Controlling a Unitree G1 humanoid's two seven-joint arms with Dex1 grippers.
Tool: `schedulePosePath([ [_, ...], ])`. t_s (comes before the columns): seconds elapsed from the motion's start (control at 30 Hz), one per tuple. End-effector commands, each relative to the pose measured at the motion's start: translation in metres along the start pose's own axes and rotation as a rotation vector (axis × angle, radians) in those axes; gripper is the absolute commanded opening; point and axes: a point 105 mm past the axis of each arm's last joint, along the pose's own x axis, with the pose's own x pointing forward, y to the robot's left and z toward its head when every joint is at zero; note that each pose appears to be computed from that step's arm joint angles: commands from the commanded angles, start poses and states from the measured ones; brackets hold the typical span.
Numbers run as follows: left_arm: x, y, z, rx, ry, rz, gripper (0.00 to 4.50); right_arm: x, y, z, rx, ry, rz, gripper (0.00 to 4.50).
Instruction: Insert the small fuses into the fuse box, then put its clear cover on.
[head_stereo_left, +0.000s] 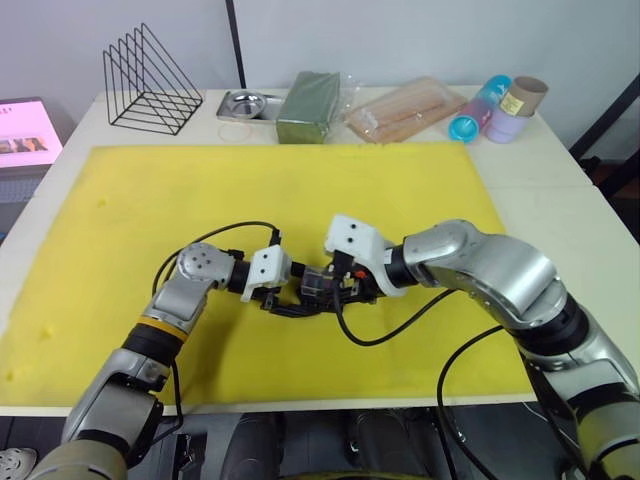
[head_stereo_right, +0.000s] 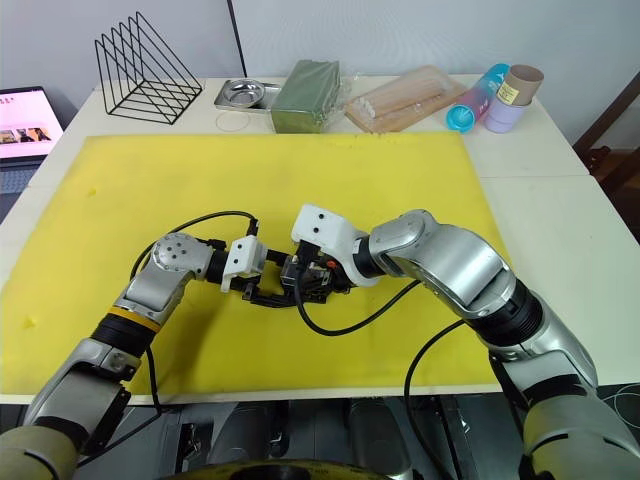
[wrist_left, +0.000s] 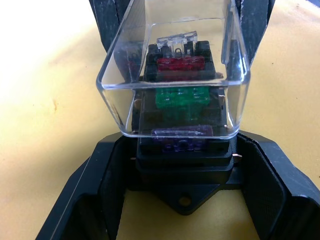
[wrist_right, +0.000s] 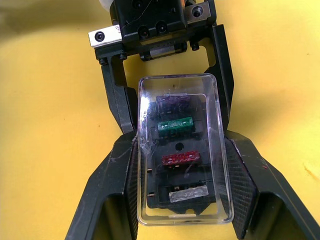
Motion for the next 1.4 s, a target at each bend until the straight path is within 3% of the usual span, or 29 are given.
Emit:
schedulePosePath([
  [0.03,-0.001,0.002,-0.001,0.013,0.011,0.011,2.81,0.004,0.004,-0.005,-0.015,0.013,0.025,1.82],
  [0.9,0.002,0.002,0.000,0.014,0.007,0.013,2.81,0.002,0.001,0.002,-0.045,-0.008,0.031,1.82],
  [1.07,0.002,0.002,0.001,0.014,0.005,0.014,2.81,0.002,0.000,0.003,-0.049,-0.010,0.020,3.47],
  [1.4,0.004,0.000,0.001,0.009,0.000,0.011,2.81,-0.002,-0.008,0.010,-0.048,-0.030,-0.016,3.47],
])
